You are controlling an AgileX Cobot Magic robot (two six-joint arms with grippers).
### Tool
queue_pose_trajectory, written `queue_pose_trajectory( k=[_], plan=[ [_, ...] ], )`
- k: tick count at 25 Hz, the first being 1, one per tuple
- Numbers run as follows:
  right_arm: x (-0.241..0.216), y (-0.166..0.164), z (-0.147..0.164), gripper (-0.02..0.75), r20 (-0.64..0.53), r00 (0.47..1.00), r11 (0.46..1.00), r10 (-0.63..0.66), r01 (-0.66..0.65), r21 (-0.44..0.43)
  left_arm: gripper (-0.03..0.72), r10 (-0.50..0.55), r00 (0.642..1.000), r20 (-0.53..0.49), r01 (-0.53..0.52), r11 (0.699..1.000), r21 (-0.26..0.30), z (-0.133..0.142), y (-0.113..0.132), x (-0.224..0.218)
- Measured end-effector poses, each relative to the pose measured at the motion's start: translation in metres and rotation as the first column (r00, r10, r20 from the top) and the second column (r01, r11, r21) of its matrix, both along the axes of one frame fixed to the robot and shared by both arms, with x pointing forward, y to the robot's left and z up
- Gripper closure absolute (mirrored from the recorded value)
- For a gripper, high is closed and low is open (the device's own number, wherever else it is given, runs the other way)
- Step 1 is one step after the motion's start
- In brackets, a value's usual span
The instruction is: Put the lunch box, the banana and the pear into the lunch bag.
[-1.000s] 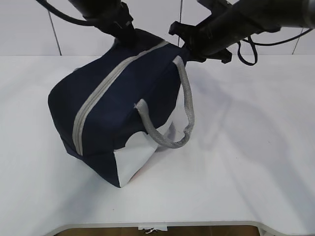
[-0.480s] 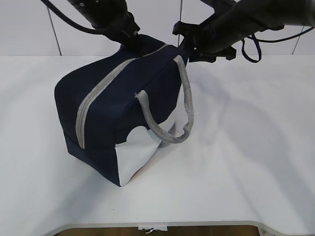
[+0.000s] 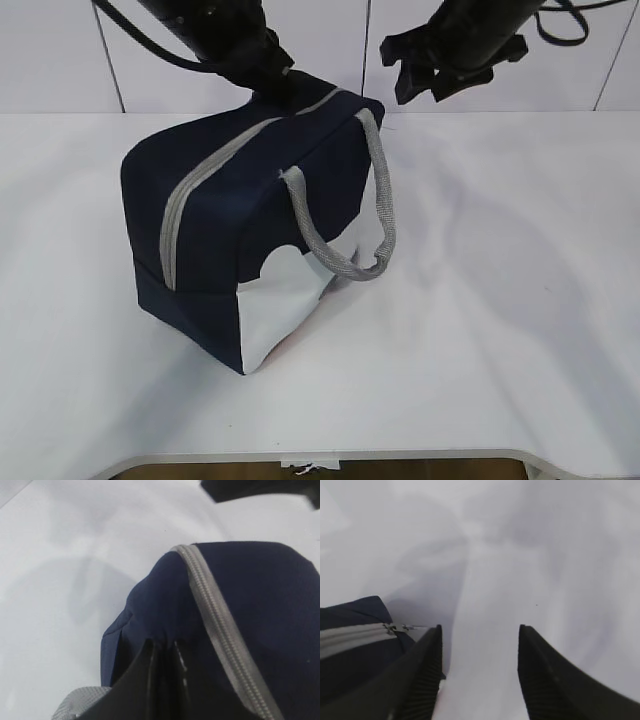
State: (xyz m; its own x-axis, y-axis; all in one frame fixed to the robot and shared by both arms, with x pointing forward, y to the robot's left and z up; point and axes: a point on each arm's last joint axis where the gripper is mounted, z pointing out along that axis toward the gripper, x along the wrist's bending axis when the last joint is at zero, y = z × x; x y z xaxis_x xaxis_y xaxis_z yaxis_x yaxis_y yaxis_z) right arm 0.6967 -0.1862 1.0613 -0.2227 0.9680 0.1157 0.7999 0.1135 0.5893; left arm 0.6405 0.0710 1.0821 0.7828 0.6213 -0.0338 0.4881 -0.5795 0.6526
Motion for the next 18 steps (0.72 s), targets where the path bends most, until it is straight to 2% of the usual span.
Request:
queue_pose_trajectory(
  k=[4,10,13,16,18],
  plan=[
    [-0.005,-0.007,0.029,0.347,-0.024,1.0,0.996,0.015,-0.017,-0.091,0.667,0.027,0.999,-0.02,-0.028,1.0,-0.014,-0.002,0.0,0.001],
    [-0.016,-0.012,0.049,0.347,-0.103,0.995,0.99,0.014,-0.028,-0.136,0.632,0.055,0.993,-0.102,-0.056,0.998,-0.011,-0.004,0.0,-0.004],
    [-0.017,-0.012,0.051,0.347,-0.111,0.994,0.99,0.013,-0.029,-0.141,0.549,0.063,0.991,-0.119,-0.065,0.998,-0.011,-0.004,0.001,-0.004],
    [-0.02,-0.013,0.055,0.347,-0.112,0.994,0.99,0.013,-0.029,-0.141,0.407,0.066,0.99,-0.122,-0.067,0.998,-0.005,-0.001,0.002,-0.006],
    [-0.025,-0.013,0.064,0.349,-0.095,0.995,0.991,0.016,-0.028,-0.131,0.356,0.064,0.992,-0.113,-0.063,0.998,0.013,0.003,0.005,-0.009]
  ],
)
